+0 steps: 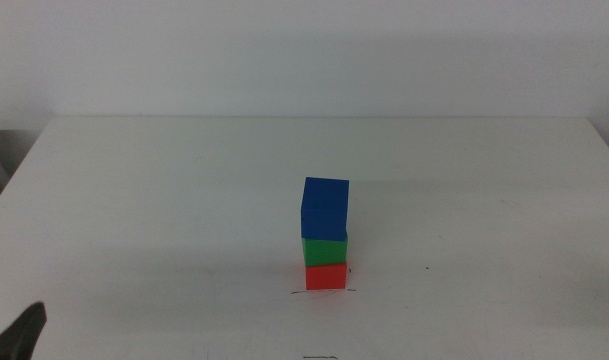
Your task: Stack red cubes first, then green, then blue cubes in a specific spot.
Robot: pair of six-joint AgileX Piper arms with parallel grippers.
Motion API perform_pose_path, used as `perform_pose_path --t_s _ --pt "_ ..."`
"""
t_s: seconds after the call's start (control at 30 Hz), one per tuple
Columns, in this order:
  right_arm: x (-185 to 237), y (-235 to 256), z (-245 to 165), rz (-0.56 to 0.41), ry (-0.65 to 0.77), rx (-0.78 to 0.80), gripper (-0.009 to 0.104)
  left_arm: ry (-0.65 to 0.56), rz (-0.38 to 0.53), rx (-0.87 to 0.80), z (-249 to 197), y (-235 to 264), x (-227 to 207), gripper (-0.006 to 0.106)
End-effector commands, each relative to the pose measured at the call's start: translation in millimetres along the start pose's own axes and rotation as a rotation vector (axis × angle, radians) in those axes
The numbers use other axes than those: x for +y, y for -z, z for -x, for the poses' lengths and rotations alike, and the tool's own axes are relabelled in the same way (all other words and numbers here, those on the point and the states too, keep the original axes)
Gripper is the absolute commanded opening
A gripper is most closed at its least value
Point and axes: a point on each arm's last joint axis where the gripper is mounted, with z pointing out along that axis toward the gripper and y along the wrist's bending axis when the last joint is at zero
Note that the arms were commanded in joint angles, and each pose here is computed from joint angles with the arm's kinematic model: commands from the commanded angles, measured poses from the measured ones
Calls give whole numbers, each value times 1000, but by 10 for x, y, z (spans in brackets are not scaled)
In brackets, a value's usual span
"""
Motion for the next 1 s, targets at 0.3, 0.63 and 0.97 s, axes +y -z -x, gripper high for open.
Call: perform_pose_path --t_s 0.3,0.63,0.97 --pt "-7 50 -481 -190 -184 -273 85 14 15 -169 -325 6 -24 85" --pt "4 -8 -601 -201 -178 -286 85 14 15 -164 -419 -10 -31 85" --pt "6 -11 -610 -200 -179 -275 85 21 54 -162 -420 -9 -10 85"
